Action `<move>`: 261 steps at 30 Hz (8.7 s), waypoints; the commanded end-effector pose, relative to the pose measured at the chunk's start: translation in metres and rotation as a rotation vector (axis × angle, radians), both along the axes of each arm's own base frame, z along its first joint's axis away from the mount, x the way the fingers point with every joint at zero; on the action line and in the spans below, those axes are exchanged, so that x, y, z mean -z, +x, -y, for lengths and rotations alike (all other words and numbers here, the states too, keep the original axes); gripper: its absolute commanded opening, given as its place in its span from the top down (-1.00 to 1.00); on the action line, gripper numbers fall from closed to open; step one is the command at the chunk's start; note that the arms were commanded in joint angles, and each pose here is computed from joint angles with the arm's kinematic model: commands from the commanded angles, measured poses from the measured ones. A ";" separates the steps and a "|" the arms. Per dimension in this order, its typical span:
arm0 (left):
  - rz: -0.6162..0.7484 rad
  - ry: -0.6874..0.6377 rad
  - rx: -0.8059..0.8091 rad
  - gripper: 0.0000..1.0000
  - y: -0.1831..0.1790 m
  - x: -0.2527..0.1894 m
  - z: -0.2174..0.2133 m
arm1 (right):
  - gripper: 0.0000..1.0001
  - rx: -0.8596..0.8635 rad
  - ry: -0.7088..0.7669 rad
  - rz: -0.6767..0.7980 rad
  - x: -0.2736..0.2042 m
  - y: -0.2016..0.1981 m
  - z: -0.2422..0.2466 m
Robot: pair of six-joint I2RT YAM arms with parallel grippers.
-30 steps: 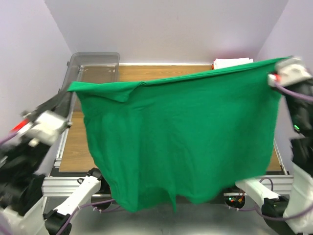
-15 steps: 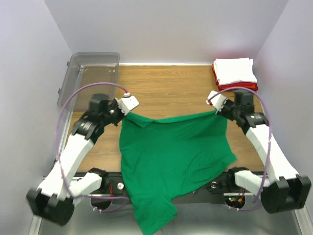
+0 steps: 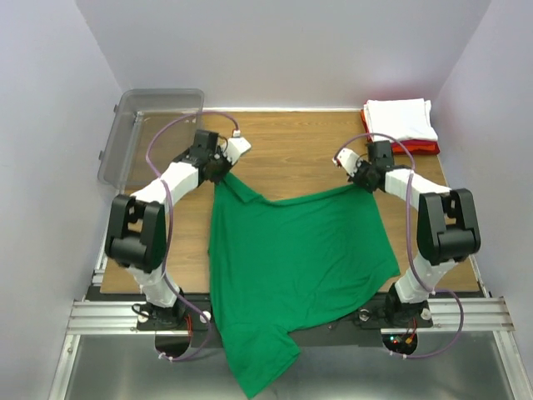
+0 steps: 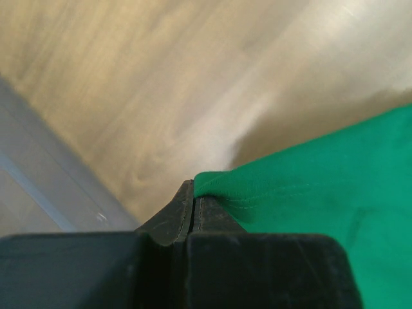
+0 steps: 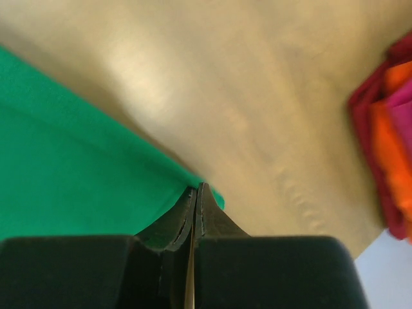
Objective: Fold and stack the t-shirts
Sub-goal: Flatten the tshirt out, then fold the tshirt
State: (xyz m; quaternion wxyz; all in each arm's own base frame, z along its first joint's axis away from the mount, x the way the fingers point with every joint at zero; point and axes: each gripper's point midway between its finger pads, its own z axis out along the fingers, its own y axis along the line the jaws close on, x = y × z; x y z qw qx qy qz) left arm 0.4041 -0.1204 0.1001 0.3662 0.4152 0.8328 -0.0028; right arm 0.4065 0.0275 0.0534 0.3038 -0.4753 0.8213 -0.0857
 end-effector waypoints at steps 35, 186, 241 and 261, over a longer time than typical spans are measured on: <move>1.077 -0.460 0.085 1.00 -0.288 -0.464 -0.058 | 0.99 0.378 0.175 1.336 -0.546 -0.223 0.081; -0.688 0.085 0.341 -0.08 -0.239 0.021 0.039 | 0.29 -0.125 -0.194 0.104 -0.024 0.016 0.086; -0.248 -0.217 0.105 0.13 -0.012 -0.057 0.040 | 0.46 0.233 0.348 -0.097 -0.063 0.045 0.003; -0.450 -0.206 0.170 0.09 -0.105 0.026 0.012 | 0.40 0.050 0.836 -0.646 -0.052 -0.049 -0.262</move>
